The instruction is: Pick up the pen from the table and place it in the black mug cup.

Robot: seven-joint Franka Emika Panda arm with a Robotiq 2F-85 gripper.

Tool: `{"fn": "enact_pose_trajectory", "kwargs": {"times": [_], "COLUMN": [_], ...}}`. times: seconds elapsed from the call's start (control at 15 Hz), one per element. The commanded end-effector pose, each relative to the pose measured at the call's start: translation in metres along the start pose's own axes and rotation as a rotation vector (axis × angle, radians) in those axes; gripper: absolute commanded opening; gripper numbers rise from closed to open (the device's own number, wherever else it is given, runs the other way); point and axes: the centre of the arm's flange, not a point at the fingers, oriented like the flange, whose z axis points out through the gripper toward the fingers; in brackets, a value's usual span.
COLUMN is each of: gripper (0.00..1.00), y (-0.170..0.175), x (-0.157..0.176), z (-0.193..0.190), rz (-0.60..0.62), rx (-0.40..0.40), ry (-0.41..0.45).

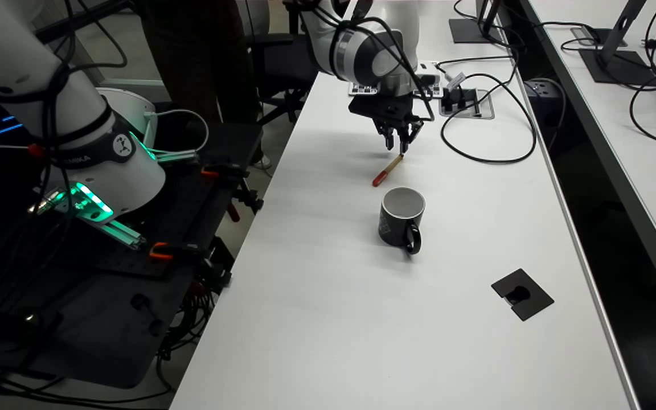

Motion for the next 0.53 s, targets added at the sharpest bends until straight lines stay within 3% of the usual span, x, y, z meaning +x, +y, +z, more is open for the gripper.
{"fn": "enact_pose_trajectory", "kwargs": {"times": [0.0,0.27,0.47], "gripper": [0.71,0.99,1.00], "y": [0.015,0.028,0.040], "x": [-0.017,-0.045,-0.069], "z": [-0.016,-0.015,-0.003], "rz": [-0.060,-0.190,-0.261], "rx": [0.010,0.080,0.109], "ry": [-0.007,-0.066,-0.097]}}
